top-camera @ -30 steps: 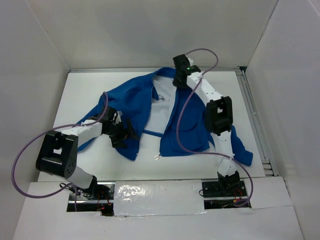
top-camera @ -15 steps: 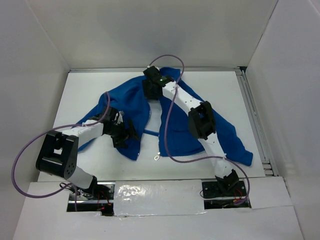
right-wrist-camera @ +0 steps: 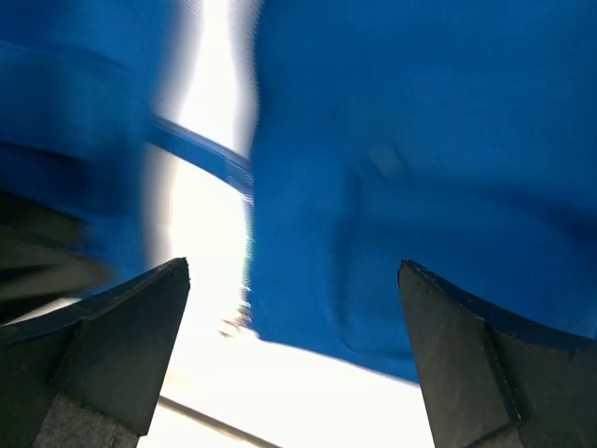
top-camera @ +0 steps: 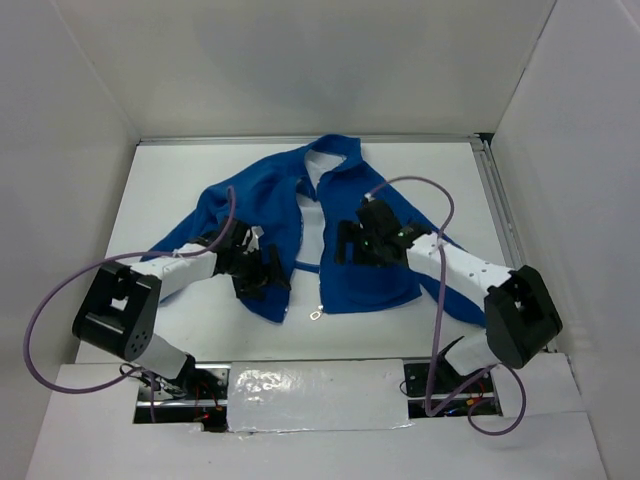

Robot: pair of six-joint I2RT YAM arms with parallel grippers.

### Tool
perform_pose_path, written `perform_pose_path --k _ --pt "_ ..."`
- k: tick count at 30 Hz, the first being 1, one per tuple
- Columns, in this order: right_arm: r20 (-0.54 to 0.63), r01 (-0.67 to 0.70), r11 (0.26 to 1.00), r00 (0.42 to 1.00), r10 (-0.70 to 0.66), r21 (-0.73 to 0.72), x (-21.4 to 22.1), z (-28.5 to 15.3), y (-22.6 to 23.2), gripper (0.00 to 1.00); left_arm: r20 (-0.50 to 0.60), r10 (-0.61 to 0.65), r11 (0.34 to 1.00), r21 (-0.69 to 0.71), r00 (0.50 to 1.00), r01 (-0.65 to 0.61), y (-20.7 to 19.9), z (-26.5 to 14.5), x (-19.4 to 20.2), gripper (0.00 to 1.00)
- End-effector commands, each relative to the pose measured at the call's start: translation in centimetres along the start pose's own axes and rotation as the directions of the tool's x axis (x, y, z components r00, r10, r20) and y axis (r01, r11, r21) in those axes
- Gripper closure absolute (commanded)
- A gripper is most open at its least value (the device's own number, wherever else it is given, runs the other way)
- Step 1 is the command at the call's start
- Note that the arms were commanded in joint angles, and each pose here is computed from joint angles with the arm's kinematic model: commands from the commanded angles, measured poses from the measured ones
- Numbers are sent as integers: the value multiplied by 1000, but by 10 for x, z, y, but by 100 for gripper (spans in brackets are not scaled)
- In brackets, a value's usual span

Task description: Zip up the jacket

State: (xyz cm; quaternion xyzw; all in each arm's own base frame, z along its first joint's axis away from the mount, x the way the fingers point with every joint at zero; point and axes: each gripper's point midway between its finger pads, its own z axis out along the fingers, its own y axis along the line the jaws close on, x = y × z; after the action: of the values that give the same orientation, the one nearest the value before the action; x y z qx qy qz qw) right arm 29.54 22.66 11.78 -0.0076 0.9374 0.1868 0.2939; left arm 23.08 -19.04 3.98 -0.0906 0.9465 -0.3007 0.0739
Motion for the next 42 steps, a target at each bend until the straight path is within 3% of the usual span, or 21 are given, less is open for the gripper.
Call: perform_pose_path --k 1,5,12,17,22,25,33,42 --pt "-61 -161 985 985 164 60 41 17 -29 0 -77 19 1000 -3 997 -19 -6 15 17 1" --pt "-117 -234 957 960 256 173 63 28 -70 0 -122 46 999 17 991 -45 -22 27 18 1" --pt "-100 -236 945 959 263 226 21 58 -100 1 -207 52 997 68 977 -39 -46 42 10 1" --pt "-74 -194 961 974 212 199 -8 54 -94 1 -167 66 997 50 984 -58 -58 25 5 1" --pt "73 -98 976 994 86 192 -30 8 -68 0 -39 94 996 -3 995 -95 -65 -13 11 1" --pt "97 -57 981 994 39 186 -18 -11 -48 0 33 116 993 -17 993 -115 -68 -33 16 1" --pt "-34 -2 991 999 6 133 54 -10 -7 3 71 74 996 -57 995 -70 -44 -49 38 1" --pt "-101 -92 953 987 126 287 75 20 -18 5 64 64 995 -76 996 -59 -33 -48 45 1"
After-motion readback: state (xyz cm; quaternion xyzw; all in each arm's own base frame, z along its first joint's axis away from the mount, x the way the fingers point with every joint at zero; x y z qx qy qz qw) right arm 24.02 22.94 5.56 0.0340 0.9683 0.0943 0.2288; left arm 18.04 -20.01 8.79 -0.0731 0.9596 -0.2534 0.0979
